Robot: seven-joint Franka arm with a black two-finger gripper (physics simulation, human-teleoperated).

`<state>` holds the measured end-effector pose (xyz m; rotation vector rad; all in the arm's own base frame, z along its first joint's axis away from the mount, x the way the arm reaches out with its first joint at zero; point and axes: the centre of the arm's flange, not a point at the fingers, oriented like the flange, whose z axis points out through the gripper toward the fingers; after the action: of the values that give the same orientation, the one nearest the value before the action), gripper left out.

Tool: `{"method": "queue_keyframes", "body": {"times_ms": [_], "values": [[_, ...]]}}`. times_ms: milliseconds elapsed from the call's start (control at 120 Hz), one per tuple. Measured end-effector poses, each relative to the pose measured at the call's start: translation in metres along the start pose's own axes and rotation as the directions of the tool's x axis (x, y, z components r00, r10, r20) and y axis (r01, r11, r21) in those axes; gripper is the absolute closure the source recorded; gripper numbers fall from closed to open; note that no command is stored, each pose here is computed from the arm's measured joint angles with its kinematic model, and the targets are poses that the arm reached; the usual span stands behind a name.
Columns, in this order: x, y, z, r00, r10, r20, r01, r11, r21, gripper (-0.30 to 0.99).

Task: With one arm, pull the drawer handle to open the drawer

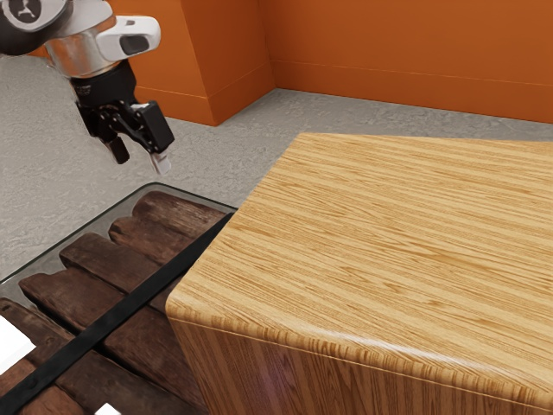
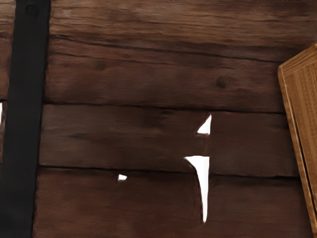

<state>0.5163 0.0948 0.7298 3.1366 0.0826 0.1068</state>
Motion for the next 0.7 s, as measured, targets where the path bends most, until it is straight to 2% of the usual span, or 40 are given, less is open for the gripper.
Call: {"method": "queue_keyframes", "body": {"times_ms": [283, 367, 392, 417, 458, 508, 558, 617, 700], "values": [[-0.001, 0.052, -0.005, 1.0, 0.027, -0.002, -0.027, 1.0, -0.012, 0.0], [-0.016, 0.062, -0.024, 0.999, 0.043, -0.027, -0.044, 0.999, -0.03, 0.0], [-0.028, 0.061, -0.038, 0.997, 0.059, -0.056, -0.062, 0.996, -0.062, 0.0], [-0.045, 0.049, -0.056, 0.992, 0.075, -0.097, -0.087, 0.988, -0.126, 0.0], [-0.077, -0.014, -0.074, 0.983, 0.069, -0.169, -0.12, 0.943, -0.311, 0.01], [-0.097, -0.094, -0.033, 0.983, 0.037, -0.177, -0.126, 0.843, -0.523, 0.0], [-0.134, -0.133, 0.022, 0.984, -0.006, -0.178, -0.112, 0.756, -0.645, 0.01], [-0.153, -0.141, 0.061, 0.971, -0.023, -0.237, -0.161, 0.671, -0.724, 0.01], [-0.152, -0.138, 0.079, 0.956, -0.074, -0.285, -0.176, 0.634, -0.753, 0.0]]}}
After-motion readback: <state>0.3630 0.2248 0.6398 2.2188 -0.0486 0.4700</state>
